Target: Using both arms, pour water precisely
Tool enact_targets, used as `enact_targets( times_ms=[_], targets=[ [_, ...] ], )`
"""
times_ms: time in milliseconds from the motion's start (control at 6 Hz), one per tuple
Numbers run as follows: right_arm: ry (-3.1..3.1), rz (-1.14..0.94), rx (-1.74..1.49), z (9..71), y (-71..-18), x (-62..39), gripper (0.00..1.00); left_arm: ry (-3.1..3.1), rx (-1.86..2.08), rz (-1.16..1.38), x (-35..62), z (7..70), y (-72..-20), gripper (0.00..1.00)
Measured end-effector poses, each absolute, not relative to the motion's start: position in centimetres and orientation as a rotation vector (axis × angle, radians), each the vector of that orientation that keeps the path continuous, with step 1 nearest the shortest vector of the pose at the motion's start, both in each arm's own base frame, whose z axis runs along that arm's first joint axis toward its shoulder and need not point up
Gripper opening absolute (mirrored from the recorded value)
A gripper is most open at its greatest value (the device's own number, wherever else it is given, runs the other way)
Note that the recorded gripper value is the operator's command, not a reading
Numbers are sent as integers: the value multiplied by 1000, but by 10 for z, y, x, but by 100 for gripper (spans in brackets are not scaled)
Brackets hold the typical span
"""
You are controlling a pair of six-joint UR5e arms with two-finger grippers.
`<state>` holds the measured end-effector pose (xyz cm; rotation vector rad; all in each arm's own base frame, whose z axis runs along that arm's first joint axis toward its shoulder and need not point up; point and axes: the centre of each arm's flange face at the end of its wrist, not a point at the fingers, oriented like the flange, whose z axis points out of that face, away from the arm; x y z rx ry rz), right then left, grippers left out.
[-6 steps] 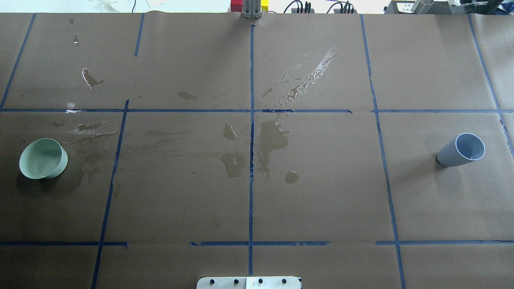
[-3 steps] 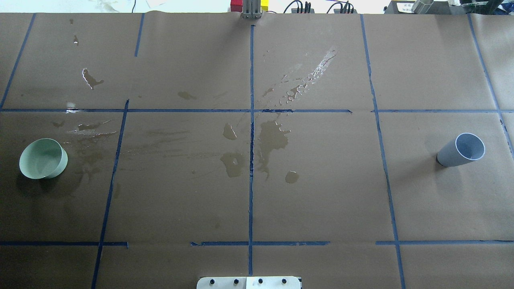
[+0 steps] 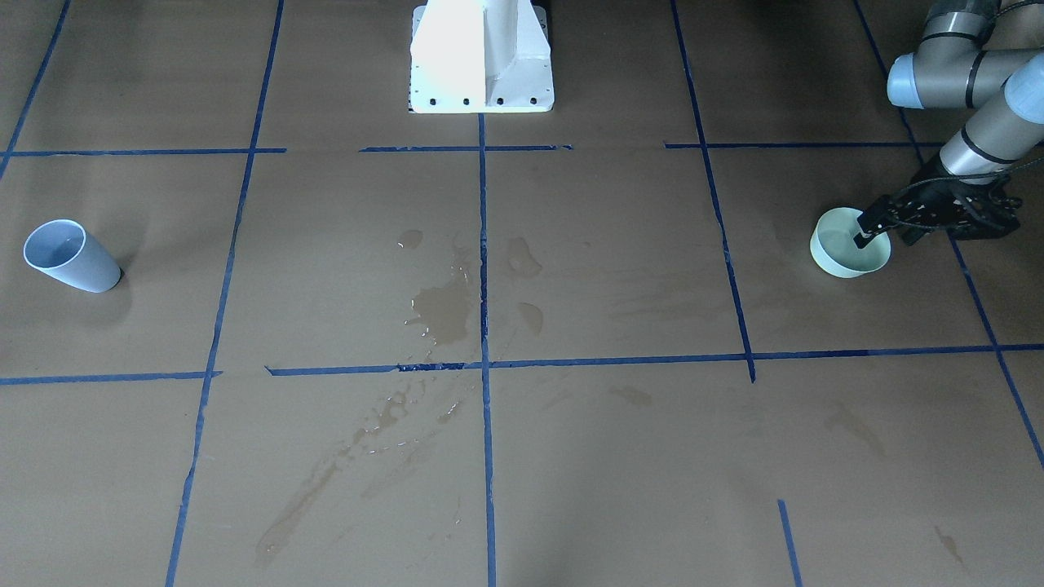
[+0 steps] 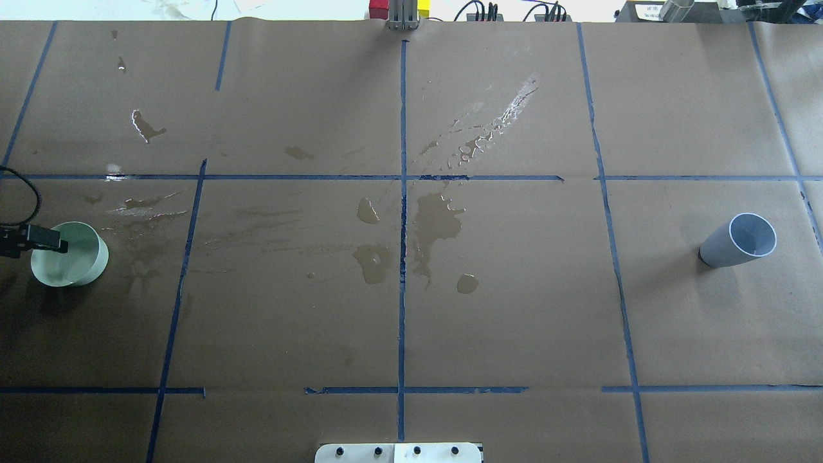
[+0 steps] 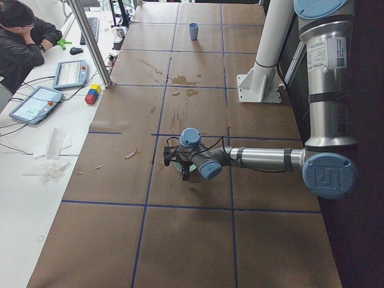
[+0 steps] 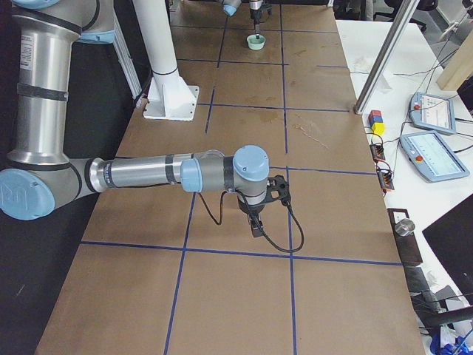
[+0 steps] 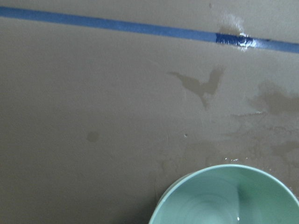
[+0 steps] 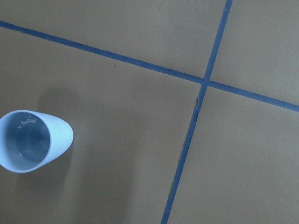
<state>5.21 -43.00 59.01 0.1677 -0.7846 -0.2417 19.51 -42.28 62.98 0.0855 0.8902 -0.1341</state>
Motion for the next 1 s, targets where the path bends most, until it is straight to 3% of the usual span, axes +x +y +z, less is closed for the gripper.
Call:
enact_targets(
  times_ms=[167, 500, 1000],
  targets=[
    [-785, -242, 167, 590, -430, 52, 100, 886, 78, -132, 197, 635, -422, 11],
    [-786, -241, 166, 592, -429, 52, 100, 883, 74, -130, 198, 637, -421, 0],
    [-785, -241, 166, 592, -428, 52, 100, 982, 115, -77, 207, 577, -428, 0]
  ],
)
